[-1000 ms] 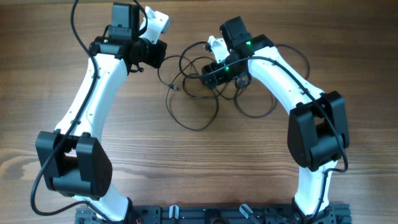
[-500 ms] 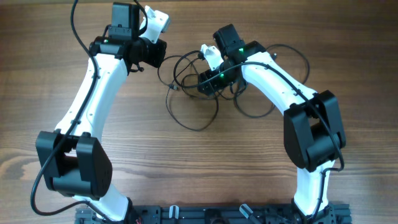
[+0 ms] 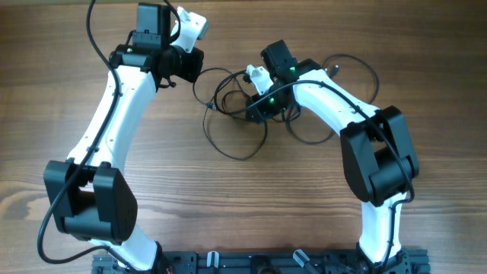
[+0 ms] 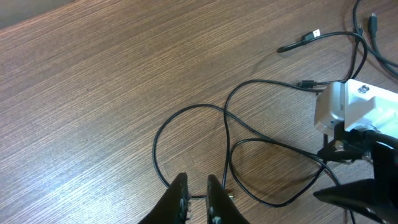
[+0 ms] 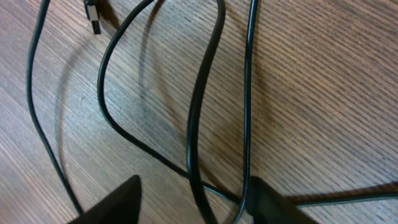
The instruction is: Untangle cables
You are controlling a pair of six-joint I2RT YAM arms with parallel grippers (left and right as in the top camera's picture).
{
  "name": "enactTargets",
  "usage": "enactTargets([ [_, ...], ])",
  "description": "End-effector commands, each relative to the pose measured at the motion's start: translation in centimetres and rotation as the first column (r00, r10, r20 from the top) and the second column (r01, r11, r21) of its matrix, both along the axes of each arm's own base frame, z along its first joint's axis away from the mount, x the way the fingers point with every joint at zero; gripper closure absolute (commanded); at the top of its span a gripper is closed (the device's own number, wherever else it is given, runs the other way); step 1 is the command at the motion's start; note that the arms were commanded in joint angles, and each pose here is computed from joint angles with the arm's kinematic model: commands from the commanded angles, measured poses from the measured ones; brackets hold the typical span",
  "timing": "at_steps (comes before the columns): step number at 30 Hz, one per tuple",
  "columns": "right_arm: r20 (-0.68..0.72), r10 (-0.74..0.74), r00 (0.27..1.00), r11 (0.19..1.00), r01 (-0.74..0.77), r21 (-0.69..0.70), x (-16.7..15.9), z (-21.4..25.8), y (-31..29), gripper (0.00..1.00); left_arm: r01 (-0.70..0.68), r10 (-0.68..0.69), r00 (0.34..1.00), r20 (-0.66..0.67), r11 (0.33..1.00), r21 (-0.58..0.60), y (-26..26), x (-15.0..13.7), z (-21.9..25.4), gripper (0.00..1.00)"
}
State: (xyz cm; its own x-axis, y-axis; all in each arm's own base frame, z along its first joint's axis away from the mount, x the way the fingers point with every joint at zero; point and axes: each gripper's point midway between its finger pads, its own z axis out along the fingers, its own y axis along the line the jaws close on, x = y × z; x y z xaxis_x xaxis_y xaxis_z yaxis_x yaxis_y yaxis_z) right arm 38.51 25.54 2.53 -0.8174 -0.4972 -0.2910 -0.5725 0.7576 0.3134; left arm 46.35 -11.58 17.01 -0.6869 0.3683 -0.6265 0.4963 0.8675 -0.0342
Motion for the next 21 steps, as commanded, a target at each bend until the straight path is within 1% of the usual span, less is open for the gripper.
enactTargets([
  [1, -0.017, 0.01, 1.0, 1.0, -0.01, 0.008, -0.2, -1.1, 0.3, 0.64, -0.007, 0.007, 1.0, 0.02, 1.0, -0.002, 0.1, -0.1, 0.9, 0.87],
  [2, -0.016, 0.005, 1.0, 1.0, -0.005, 0.01, -0.2, -1.1, 0.3, 0.84, -0.007, 0.007, 1.0, 0.021, 1.0, -0.003, 0.1, -0.2, 0.9, 0.88],
  [3, -0.018, -0.008, 1.0, 1.0, 0.009, 0.012, -0.1, -1.1, 0.4, 0.95, -0.007, 0.007, 1.0, 0.02, 1.0, -0.002, 0.1, -0.2, 0.9, 0.88],
  [7, 0.001, -0.045, 0.999, 0.998, 0.045, 0.035, 0.8, -0.7, 0.8, 0.95, -0.007, 0.007, 1.0, 0.016, 1.0, -0.001, 0.1, -0.3, 0.9, 0.87],
  [11, 0.046, -0.166, 0.985, 0.986, 0.165, 0.025, 2.9, 1.1, 0.3, 0.95, -0.007, 0.007, 1.0, 0.015, 1.0, -0.002, 0.1, -0.3, 0.9, 0.88],
  [13, 0.095, -0.218, 0.971, 0.976, 0.216, 0.032, 4.2, 3.1, -0.1, 0.95, 0.002, -0.002, 1.0, 0.017, 1.0, -0.014, -0.1, -0.4, 1.1, 0.88],
  [16, 0.225, -0.269, 0.937, 0.963, 0.264, 0.053, 6.5, 8.1, -1.0, 0.95, 0.014, -0.013, 1.0, 0.019, 0.999, -0.03, -0.4, -0.6, 1.4, 0.88],
  [18, 0.332, -0.325, 0.886, 0.945, 0.32, 0.073, 7.8, 12.6, -2.1, 0.95, 0.014, -0.014, 1.0, 0.019, 0.999, -0.029, -0.4, -0.6, 1.4, 0.88],
  [21, 0.444, -0.369, 0.817, 0.928, 0.349, 0.129, 8.3, 18.7, -3.3, 0.96, 0.014, -0.014, 1.0, 0.019, 0.999, -0.029, -0.4, -0.6, 1.4, 0.87],
])
